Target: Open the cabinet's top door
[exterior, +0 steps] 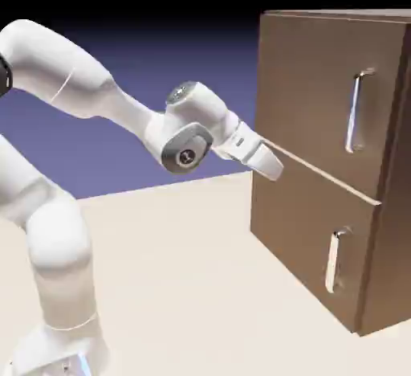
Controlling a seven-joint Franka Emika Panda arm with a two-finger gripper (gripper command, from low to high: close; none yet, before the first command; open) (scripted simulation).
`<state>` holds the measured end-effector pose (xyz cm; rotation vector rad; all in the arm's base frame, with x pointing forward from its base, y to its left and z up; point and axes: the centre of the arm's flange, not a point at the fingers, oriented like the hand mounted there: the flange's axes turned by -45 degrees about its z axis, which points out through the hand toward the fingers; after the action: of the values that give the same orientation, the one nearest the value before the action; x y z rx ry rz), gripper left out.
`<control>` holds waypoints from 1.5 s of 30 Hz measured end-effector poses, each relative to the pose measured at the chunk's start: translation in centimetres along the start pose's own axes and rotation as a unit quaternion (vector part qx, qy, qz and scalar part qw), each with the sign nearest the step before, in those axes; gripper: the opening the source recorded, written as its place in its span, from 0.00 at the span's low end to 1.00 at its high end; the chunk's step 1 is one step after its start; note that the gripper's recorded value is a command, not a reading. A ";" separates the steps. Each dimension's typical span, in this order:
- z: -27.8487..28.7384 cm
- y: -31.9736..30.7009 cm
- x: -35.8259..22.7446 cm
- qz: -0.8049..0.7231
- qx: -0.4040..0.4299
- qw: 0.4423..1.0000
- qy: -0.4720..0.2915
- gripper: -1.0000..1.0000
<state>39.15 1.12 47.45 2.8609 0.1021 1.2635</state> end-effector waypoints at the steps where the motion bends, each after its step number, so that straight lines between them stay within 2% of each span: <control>1: -0.4 -0.2 0.5 -0.002 0.001 1.000 0.006 0.50; 26: -7.8 -0.4 7.4 -0.020 0.000 0.985 0.172 0.50; 45: -7.7 5.5 8.2 0.000 -0.006 0.958 0.286 0.50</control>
<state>39.23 -3.96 58.89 2.3867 0.0962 2.0344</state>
